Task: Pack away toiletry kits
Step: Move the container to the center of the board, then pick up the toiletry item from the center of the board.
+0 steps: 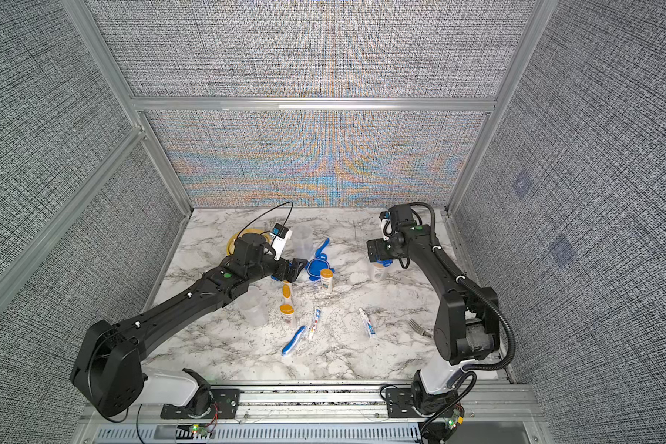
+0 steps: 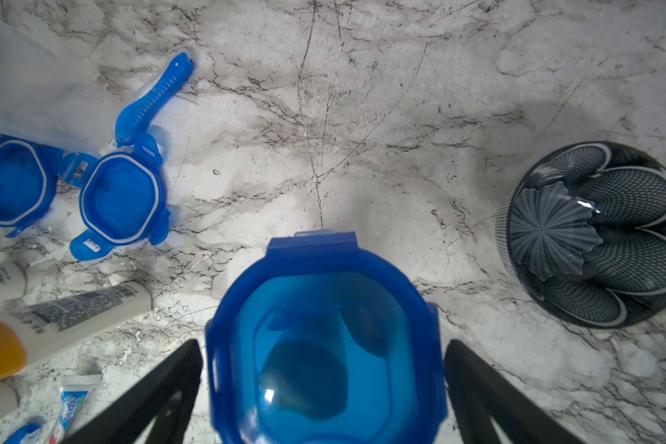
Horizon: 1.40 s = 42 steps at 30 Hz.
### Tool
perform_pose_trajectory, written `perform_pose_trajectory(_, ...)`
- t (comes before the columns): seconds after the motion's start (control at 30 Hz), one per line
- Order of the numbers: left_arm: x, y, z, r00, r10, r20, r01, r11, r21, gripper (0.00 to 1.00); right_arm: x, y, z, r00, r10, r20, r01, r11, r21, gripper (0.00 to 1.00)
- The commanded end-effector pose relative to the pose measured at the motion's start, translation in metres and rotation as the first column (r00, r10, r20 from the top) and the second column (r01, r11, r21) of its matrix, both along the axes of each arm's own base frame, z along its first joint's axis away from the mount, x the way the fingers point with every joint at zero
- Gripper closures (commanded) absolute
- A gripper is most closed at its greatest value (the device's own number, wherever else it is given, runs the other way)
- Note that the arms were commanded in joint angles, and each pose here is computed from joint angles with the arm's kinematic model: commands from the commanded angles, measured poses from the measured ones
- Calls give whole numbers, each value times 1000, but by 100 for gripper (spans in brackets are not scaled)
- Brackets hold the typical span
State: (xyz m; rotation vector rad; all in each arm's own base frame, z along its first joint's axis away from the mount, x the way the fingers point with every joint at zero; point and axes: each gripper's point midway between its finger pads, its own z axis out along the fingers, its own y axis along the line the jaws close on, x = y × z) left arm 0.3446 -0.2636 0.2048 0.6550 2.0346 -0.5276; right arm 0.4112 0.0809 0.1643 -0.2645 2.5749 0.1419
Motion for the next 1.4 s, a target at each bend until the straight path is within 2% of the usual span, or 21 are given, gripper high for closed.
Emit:
perform_pose_trajectory(0.0, 1, 0, 10, 1000, 4, 25, -4, 1000, -17, 3, 3, -4, 31, 993, -43, 112, 44, 999, -1, 1)
perform_pose_trajectory(0.07, 0, 3, 12, 999, 15, 28, -15, 1000, -19, 3, -4, -1, 56, 983, -23, 184, 24, 1000, -1, 1)
perform_pose_trajectory(0.17, -4, 12, 15, 999, 50, 11, -49, 998, -27, 3, -24, 29, 82, 955, 132, 267, -139, 990, 7, 2)
perform_pose_trajectory(0.23, -8, 20, 14, 997, 78, -16, -78, 997, -24, 3, -43, 65, 84, 901, 325, 286, -339, 941, -3, 9)
perform_pose_trajectory(0.3, -10, 33, 11, 990, 135, -51, -135, 991, -4, 3, -63, 98, 77, 830, 490, 268, -505, 863, -14, 18)
perform_pose_trajectory(0.4, -16, 56, 4, 971, 213, -107, -210, 977, 42, 5, -83, 132, 61, 734, 642, 220, -663, 748, 28, 30)
perform_pose_trajectory(0.47, -21, 70, 0, 959, 251, -133, -245, 968, 58, 6, -91, 150, 49, 685, 703, 191, -724, 687, 68, 34)
perform_pose_trajectory(0.63, -31, 100, -8, 913, 371, -169, -360, 928, 94, 10, -82, 173, 24, 646, 754, 120, -763, 642, 79, 45)
perform_pose_trajectory(0.7, -34, 109, -10, 898, 404, -175, -390, 914, 109, 11, -74, 177, 16, 637, 765, 95, -770, 635, 57, 45)
perform_pose_trajectory(0.93, -30, 110, -10, 903, 404, -146, -394, 914, 92, 11, -66, 186, -11, 592, 806, 11, -805, 590, 53, 45)
perform_pose_trajectory(1.13, -18, 94, -2, 929, 349, -122, -348, 937, 36, 11, -66, 188, -32, 577, 814, -61, -813, 580, 54, 50)
perform_pose_trajectory(1.37, -12, 88, 0, 938, 328, -111, -326, 945, 35, 10, -61, 187, -47, 586, 800, -127, -807, 591, 0, 64)
